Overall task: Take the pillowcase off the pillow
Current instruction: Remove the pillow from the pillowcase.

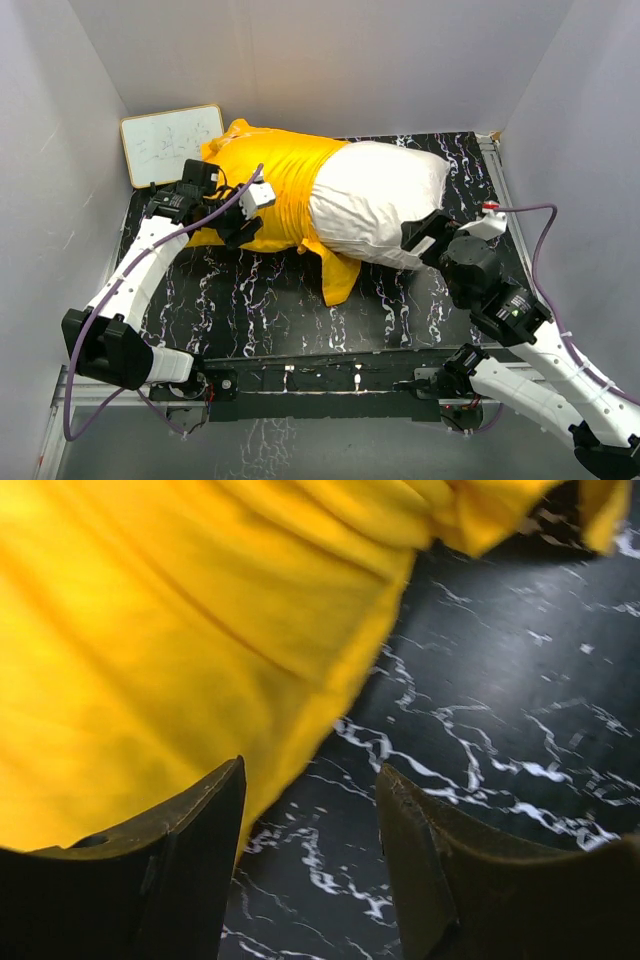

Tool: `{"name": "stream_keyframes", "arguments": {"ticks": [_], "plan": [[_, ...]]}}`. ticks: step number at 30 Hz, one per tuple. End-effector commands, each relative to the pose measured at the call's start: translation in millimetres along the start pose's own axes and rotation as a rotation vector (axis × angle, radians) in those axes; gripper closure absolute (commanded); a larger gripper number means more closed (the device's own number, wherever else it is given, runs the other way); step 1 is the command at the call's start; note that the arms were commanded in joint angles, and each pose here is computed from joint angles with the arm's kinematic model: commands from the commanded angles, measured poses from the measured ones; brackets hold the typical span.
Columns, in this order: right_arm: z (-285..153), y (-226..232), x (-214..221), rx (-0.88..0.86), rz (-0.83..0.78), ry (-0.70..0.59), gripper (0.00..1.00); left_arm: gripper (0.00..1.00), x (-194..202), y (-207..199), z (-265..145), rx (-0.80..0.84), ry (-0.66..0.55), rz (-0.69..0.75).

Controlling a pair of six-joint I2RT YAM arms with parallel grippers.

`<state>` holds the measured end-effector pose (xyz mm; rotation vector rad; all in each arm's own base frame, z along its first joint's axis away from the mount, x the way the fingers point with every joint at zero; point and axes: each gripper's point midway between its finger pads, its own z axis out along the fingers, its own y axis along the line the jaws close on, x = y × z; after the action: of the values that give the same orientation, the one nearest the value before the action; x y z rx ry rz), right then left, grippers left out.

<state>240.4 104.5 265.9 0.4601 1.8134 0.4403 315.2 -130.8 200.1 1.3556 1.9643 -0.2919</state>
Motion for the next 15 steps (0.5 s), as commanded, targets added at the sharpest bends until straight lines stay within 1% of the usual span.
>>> {"name": "stream_keyframes", "arguments": {"ticks": [1,4,6,8,10,12,13,15], "plan": [[6.1,21.1,-43.7,0.008,-0.075,-0.112,0.03,0.48,21.4,-50.9,-11.8,0.173,0.056,-0.032],[30.7,40.6,-49.5,0.018,-0.185,-0.113,0.02,0.51,27.1,-76.3,-19.2,0.282,0.073,-0.066],[61.2,44.9,-52.2,0.029,-0.228,-0.083,0.02,0.54,27.0,-87.8,-24.8,0.332,0.08,-0.095],[96.6,36.9,-61.2,0.011,-0.19,-0.027,0.02,0.61,25.5,-93.0,-30.9,0.359,0.091,-0.113],[126.2,22.5,-70.0,-0.032,-0.095,0.016,0.02,0.65,24.6,-95.2,-36.9,0.369,0.104,-0.123],[150.0,13.1,-72.7,-0.047,-0.052,0.03,0.02,0.66,22.5,-96.1,-41.6,0.366,0.102,-0.12],[160.4,13.5,-71.4,-0.053,-0.06,0.037,0.02,0.66,21.0,-96.6,-43.2,0.364,0.095,-0.117],[182.0,15.9,-56.0,-0.074,-0.076,0.101,0.02,0.66,17.4,-97.9,-45.3,0.362,0.077,-0.116]]}}
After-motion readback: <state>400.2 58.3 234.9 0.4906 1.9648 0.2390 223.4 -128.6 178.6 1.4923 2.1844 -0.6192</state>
